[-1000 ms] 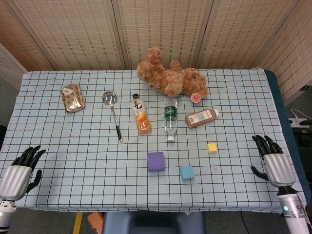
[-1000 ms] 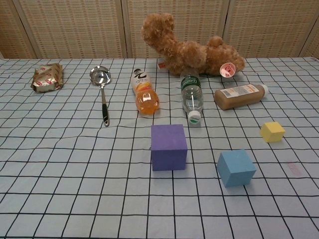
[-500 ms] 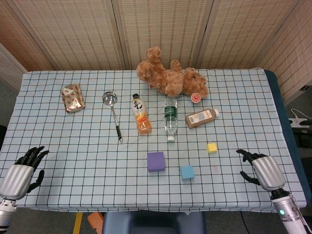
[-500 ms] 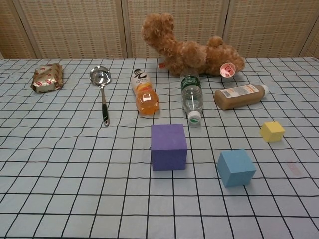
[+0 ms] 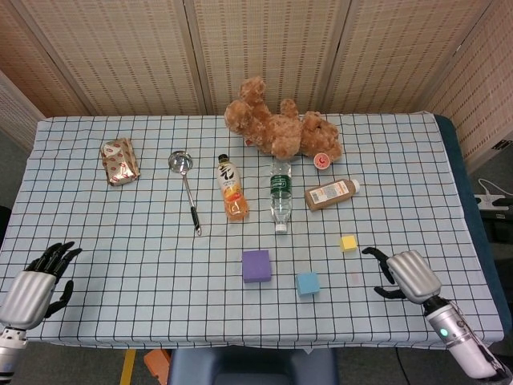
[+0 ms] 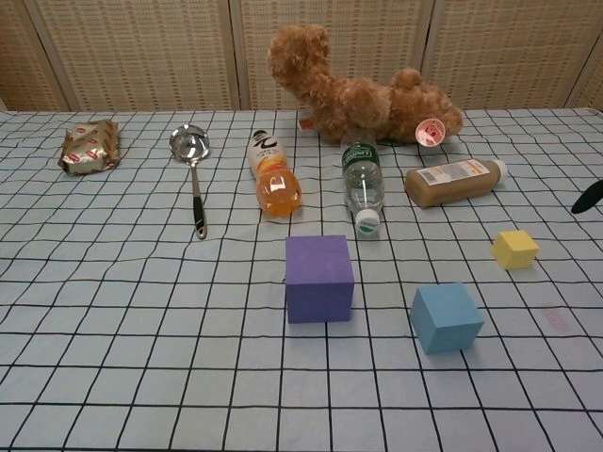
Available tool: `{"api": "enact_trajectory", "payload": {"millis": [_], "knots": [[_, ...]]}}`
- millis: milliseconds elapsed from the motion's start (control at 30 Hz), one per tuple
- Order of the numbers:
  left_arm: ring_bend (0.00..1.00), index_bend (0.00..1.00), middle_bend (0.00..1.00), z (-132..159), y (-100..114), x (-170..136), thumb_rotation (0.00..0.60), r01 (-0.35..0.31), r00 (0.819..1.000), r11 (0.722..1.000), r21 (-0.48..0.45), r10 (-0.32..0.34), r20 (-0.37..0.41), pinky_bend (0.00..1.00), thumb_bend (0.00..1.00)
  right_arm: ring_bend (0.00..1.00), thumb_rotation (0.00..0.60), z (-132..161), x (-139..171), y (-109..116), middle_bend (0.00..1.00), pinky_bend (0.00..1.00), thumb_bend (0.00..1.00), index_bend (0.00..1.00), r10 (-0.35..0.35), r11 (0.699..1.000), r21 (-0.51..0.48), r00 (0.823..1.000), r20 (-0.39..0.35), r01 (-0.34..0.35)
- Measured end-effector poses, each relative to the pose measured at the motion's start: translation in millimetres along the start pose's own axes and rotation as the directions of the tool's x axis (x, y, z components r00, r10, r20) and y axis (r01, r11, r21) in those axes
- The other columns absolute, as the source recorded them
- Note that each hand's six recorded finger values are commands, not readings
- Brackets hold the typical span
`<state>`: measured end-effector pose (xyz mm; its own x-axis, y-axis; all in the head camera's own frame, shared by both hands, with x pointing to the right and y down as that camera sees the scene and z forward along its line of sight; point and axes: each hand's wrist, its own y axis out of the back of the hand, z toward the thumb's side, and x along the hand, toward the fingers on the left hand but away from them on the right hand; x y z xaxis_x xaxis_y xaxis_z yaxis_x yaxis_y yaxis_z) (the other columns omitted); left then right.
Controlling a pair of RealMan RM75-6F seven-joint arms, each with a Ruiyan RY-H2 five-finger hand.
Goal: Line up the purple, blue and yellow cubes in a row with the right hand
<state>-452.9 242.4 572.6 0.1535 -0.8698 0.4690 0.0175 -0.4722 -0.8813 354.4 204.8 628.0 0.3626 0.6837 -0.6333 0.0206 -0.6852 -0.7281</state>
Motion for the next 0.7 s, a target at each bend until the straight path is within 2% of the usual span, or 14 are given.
{"api": "enact_trajectory", "payload": {"millis": [133,300,433,700], "knots": [[0.07,0.17,0.09,0,-1,0,0.600,0.008,1.000,1.000,-0.004,-0.008,0.001,0.30,0.56,0.86,0.600,18,-15,-15,0.81,0.97,0.01,0.19,0.100,0.995,-0.005,0.994,-0.048,-0.100],[0.07,0.17,0.09,-1,0,1,0.600,0.010,1.000,1.000,-0.013,-0.010,0.001,0.30,0.56,0.89,0.600,36,-30,-31,0.83,1.00,0.01,0.23,0.150,0.988,-0.036,0.985,-0.084,-0.153],[0.07,0.17,0.10,-2,1,1,0.600,0.010,1.000,1.000,-0.022,-0.010,0.002,0.30,0.56,0.90,0.600,46,-41,-42,0.85,1.00,0.01,0.27,0.159,0.983,-0.075,0.983,-0.096,-0.167],[0.07,0.17,0.11,-3,1,1,0.600,0.017,1.000,0.999,-0.041,-0.017,0.003,0.30,0.56,0.92,0.600,56,-58,-56,0.86,1.00,0.01,0.31,0.130,0.983,-0.115,0.985,-0.116,-0.144]]}}
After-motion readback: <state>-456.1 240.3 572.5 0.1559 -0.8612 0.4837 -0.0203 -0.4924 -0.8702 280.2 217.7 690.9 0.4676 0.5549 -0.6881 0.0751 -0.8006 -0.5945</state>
